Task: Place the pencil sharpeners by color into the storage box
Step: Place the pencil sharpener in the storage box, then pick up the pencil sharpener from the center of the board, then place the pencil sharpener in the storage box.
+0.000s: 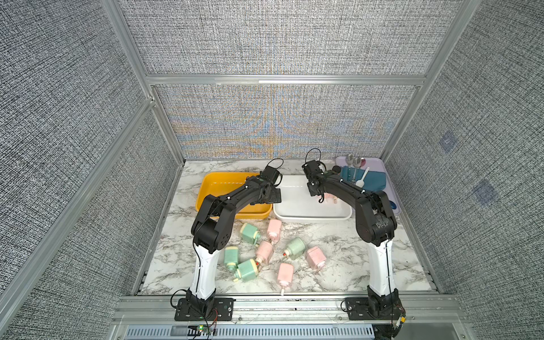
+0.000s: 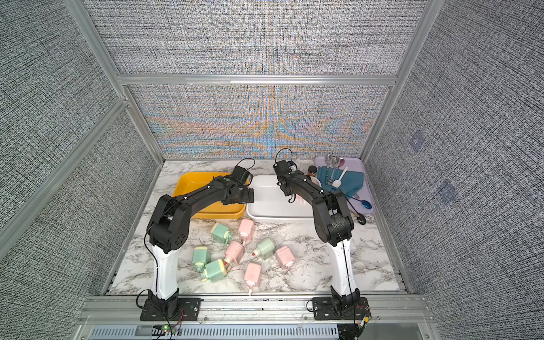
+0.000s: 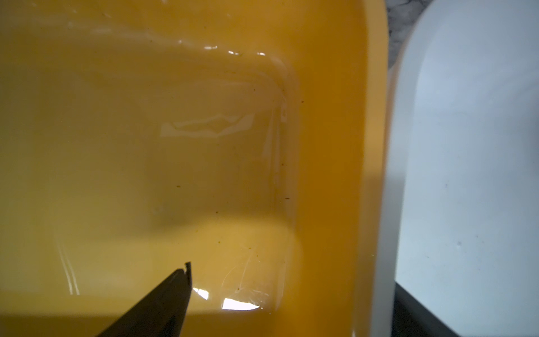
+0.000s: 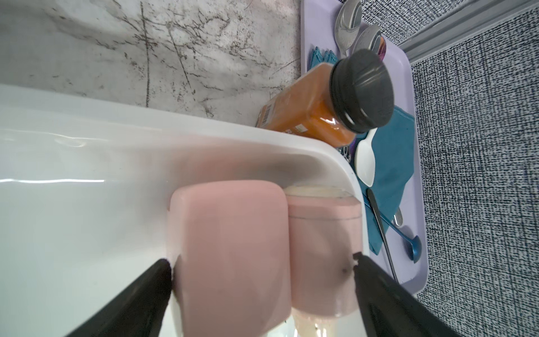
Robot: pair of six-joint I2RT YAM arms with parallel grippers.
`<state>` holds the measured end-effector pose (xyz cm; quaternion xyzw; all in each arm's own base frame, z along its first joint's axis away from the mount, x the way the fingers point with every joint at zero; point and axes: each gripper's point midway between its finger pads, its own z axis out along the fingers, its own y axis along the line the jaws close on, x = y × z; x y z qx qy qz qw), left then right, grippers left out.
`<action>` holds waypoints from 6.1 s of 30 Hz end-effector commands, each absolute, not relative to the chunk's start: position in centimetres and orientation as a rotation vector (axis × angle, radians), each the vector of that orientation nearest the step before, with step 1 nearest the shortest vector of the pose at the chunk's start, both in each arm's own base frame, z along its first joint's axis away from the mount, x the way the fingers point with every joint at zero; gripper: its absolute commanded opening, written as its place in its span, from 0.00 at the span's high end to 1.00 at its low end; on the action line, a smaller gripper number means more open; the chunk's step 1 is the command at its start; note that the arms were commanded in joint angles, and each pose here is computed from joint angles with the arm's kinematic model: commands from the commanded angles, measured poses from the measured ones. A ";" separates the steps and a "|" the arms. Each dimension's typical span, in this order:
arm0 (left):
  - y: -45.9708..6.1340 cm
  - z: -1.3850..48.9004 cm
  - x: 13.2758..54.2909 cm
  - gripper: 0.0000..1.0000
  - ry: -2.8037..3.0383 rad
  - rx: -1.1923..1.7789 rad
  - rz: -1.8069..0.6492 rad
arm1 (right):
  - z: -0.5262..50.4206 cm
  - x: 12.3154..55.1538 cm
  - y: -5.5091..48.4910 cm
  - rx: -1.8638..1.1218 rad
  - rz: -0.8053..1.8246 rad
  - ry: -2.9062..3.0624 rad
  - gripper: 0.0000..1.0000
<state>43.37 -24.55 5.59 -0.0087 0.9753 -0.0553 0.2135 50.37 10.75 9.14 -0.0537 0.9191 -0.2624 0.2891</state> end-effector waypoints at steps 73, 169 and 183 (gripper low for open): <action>-27.4 7.8 27.9 0.31 2.727 0.492 -0.088 | 23.0 36.8 17.1 -0.136 0.358 1.896 0.01; -44.2 8.9 46.8 0.85 2.562 -0.011 -0.499 | 14.1 37.5 4.0 0.222 0.363 2.163 0.01; -44.9 7.4 47.1 0.56 2.579 0.004 -0.522 | 14.3 36.8 3.8 0.216 0.347 2.153 0.01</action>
